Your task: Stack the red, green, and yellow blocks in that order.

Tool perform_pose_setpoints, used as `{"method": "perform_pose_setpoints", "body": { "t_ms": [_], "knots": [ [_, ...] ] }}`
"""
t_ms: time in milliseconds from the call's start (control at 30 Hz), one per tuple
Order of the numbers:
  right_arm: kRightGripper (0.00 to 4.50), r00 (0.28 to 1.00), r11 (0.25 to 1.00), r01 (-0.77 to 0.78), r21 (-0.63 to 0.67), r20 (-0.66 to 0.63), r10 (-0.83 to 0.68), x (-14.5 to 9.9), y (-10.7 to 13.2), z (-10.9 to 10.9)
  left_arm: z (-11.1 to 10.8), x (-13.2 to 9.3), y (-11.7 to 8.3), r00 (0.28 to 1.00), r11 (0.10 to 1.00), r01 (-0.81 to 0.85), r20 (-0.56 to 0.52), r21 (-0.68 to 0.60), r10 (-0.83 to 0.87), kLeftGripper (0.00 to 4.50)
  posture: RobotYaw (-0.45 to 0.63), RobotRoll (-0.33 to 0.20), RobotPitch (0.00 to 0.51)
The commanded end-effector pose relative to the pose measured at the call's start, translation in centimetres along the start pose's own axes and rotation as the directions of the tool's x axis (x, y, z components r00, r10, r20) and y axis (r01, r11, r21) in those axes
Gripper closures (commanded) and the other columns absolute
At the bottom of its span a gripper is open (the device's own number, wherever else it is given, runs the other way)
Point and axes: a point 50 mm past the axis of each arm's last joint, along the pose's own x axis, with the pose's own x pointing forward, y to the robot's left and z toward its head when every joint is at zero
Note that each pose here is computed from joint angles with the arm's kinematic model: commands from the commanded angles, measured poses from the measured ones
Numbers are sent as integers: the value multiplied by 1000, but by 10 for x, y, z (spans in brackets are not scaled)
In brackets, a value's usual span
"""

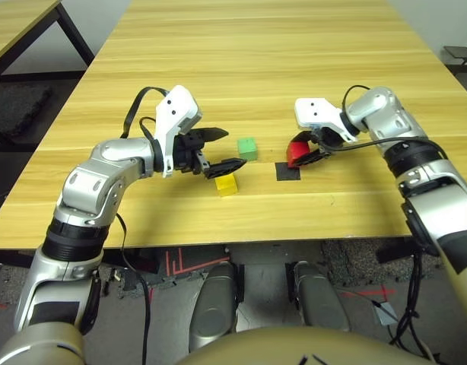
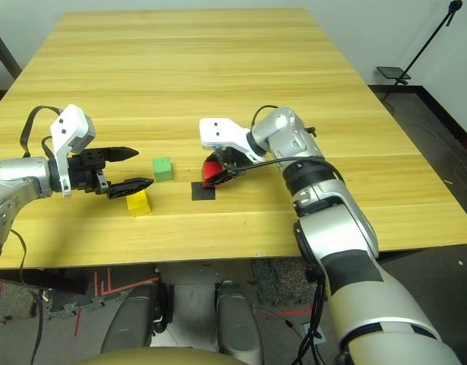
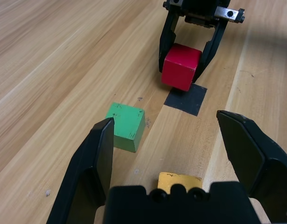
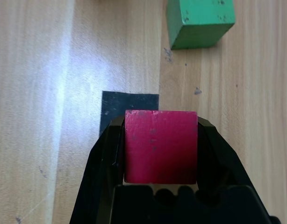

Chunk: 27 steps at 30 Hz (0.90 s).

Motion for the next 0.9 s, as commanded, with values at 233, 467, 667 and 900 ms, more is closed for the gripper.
{"method": "perform_pose_setpoints", "body": {
  "t_ms": [233, 467, 667, 900],
  "knots": [
    [2447, 999, 999, -40, 4, -26, 41, 11, 3, 3, 0, -1, -2, 999, 999, -41, 2, -1, 41, 0, 456, -206, 88],
    [2447, 997, 998, -65, 8, -31, 66, 16, 9, 1, 2, 1, -1, 999, 999, -49, 9, 2, 49, 0, 456, -210, 93],
    [2447, 996, 997, -81, 16, -39, 81, 21, 14, -3, 5, 6, 2, 999, 999, -51, 15, 8, 51, 0, 456, -208, 101],
    [1703, 995, 995, -95, 5, -30, 95, 25, 18, -4, 9, 15, 5, 999, 999, -41, 15, 18, 41, 0, 435, -196, 95]
  ]
}}
